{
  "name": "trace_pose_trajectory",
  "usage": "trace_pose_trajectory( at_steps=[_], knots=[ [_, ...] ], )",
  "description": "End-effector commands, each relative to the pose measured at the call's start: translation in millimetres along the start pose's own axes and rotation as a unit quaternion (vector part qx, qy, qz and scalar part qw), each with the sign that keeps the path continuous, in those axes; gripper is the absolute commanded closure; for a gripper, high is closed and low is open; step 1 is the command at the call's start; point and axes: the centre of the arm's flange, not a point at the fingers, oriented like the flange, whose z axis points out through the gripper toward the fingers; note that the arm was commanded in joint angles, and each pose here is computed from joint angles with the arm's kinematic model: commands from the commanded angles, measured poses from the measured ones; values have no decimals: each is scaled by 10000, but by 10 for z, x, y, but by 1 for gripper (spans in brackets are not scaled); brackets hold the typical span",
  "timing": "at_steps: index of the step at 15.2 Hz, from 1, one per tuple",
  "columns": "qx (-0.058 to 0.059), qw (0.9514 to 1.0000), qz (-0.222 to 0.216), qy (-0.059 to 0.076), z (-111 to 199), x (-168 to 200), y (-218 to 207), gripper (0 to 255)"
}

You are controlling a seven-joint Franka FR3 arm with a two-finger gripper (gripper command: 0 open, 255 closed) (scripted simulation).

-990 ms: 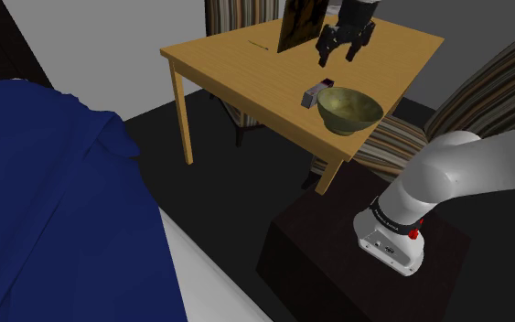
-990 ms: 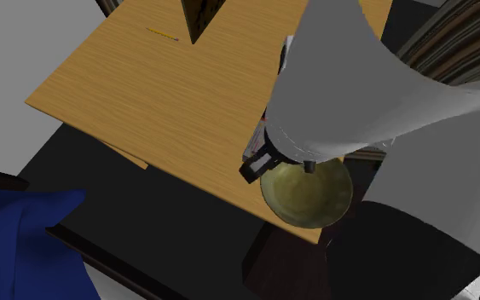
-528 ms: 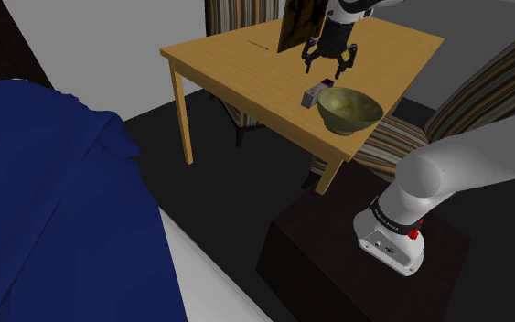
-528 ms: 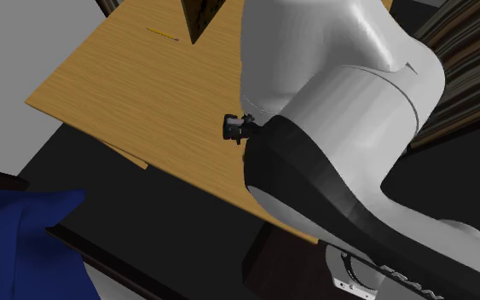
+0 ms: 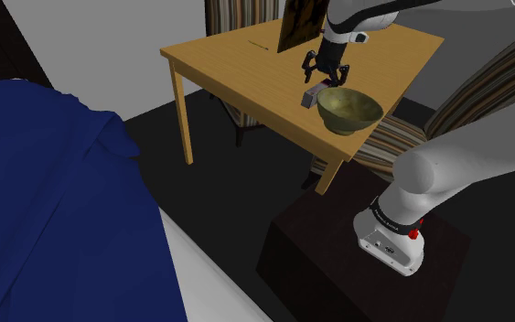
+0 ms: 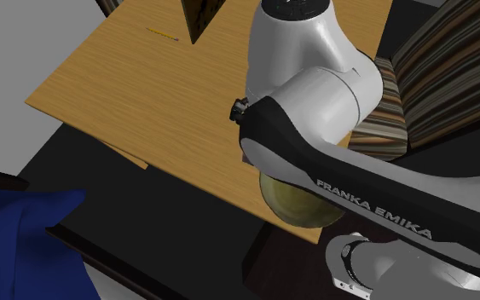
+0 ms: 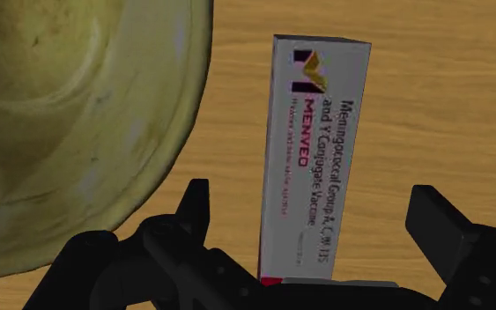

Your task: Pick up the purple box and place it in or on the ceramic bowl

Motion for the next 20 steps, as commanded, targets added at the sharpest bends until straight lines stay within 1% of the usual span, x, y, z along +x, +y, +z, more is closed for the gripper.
trace_pose_trajectory(
  at_steps=[1,4,12,13,20],
  knots=[
    [-11,10000,37,-10,121,0,4,0],
    [-11,10000,37,-10,310,-1,5,0],
    [-11,10000,37,-10,310,-1,5,0],
    [-10,10000,35,-17,331,40,43,255],
    [-12,10000,35,-18,344,14,-6,255]
  ],
)
